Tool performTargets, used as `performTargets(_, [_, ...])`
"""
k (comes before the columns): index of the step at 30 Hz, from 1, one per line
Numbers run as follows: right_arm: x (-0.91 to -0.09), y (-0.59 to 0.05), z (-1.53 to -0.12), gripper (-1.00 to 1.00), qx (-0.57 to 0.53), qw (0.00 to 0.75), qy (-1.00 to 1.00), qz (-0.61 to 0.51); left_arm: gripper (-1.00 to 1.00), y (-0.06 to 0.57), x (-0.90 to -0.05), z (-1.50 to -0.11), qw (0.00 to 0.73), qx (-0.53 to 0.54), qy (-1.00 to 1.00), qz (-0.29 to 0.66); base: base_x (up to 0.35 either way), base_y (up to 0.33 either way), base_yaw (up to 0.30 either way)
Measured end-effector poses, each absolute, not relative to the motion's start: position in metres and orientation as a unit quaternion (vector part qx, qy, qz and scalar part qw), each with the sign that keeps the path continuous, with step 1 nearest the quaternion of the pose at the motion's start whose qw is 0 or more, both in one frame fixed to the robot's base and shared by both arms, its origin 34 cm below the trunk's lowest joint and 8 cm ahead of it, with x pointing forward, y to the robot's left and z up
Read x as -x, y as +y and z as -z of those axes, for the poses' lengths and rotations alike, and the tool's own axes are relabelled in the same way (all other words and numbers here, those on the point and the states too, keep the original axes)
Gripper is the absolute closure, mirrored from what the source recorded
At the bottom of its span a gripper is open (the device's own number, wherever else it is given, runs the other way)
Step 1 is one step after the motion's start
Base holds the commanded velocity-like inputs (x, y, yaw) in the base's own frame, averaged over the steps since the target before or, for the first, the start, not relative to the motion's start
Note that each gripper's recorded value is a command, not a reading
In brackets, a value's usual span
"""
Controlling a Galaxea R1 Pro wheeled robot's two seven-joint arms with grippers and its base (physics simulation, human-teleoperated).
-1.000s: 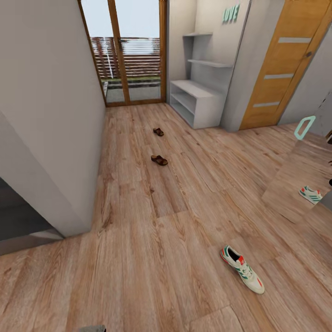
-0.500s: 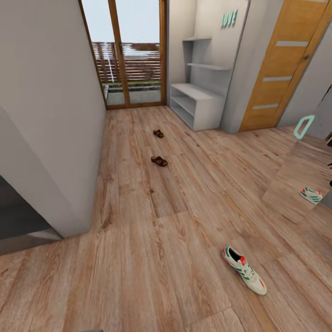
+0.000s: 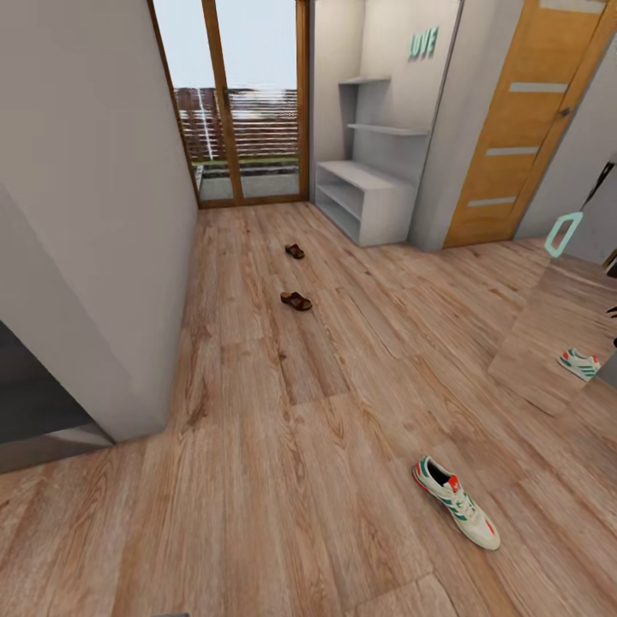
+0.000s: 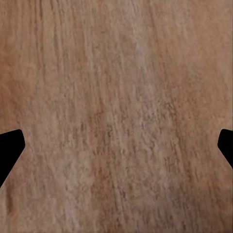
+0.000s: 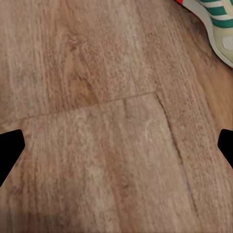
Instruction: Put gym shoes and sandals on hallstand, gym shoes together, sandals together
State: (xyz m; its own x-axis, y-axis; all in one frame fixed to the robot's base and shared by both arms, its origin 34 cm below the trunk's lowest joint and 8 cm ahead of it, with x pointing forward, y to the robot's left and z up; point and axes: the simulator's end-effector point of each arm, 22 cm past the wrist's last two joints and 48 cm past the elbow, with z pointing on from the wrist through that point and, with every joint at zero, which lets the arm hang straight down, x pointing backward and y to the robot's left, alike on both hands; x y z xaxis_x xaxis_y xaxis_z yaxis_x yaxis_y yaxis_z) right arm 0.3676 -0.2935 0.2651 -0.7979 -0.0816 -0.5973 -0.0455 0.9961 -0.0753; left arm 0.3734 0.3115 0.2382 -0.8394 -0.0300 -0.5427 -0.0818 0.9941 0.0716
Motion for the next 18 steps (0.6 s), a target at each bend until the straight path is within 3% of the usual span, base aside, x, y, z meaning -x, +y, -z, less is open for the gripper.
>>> performTargets(18, [-0.367, -0.293, -0.232, -1.00, 0.033, 0.329, 0.943, 0.028, -1.00, 0.312, -0.382, -0.208, 0.300, 0.036, 0.952, -0.045, 0.000, 0.000, 0.000])
